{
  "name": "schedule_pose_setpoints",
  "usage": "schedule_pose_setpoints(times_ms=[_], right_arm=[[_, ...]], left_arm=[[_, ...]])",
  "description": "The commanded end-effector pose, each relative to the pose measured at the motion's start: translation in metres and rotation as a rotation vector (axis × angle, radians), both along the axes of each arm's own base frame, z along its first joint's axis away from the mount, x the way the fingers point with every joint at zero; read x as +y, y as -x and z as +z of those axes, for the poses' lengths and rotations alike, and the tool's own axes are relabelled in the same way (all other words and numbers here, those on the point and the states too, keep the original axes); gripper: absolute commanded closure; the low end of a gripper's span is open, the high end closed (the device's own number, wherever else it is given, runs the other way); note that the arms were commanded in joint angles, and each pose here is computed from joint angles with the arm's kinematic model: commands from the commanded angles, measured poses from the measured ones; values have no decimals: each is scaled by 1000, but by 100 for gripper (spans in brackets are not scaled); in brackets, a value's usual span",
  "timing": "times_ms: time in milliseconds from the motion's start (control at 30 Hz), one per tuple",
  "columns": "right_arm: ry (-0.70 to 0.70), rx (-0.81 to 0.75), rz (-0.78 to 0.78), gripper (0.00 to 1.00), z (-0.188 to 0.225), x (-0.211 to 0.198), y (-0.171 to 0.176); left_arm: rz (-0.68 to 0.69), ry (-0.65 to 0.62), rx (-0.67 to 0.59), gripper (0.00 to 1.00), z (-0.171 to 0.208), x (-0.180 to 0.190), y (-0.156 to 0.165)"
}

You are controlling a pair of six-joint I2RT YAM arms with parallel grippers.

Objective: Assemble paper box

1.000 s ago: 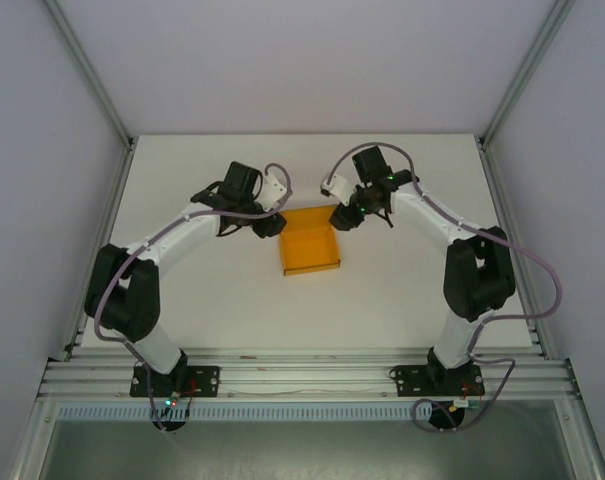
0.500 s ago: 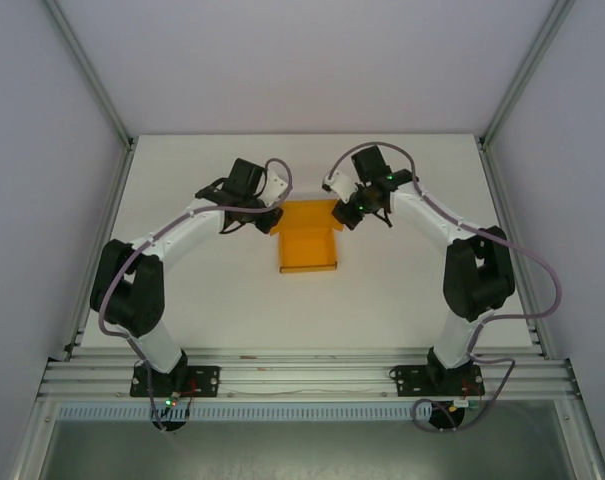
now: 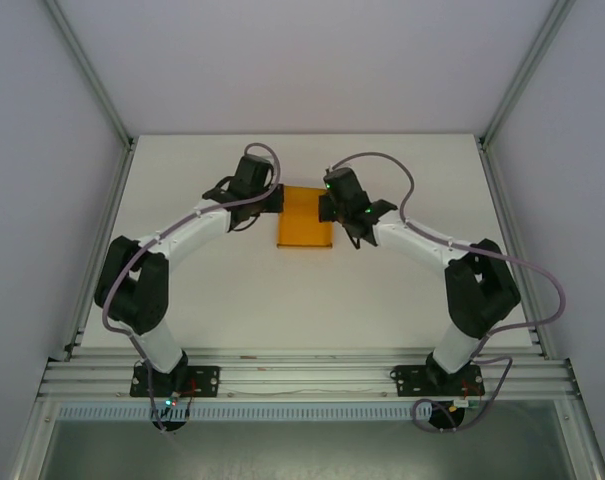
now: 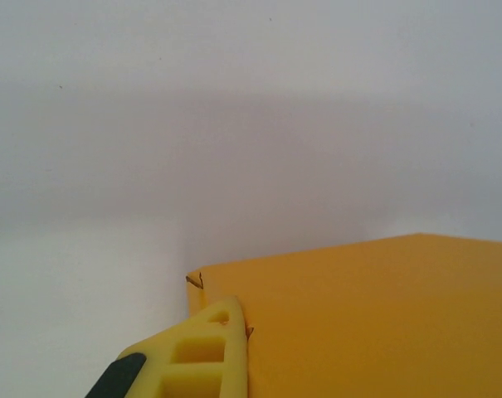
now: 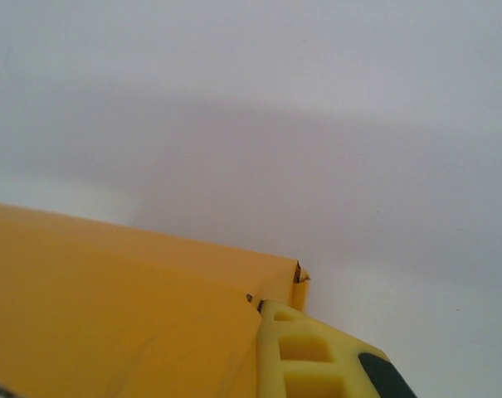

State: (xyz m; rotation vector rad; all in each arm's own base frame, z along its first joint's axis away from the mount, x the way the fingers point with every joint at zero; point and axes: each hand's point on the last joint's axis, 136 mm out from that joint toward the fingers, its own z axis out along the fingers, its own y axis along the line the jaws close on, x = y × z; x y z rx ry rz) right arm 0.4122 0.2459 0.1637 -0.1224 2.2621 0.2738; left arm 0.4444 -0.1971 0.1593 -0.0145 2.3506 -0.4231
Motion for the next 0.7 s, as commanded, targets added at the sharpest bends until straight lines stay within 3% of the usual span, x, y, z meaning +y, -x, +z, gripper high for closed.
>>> schedule_pose_setpoints(times_ms=[0,367,667], right_arm=[[-190,-76,-155,100,14,9,-14],[-164,-45,-77,100,-20,40,-6],[-97,-2,46,100,-72,35,22]], left_arm=[[70,193,-58,100,18,-24,-14],[117,388,-56,95,17,-52,-31],[47,355,-35,96,-6,-71,-19]])
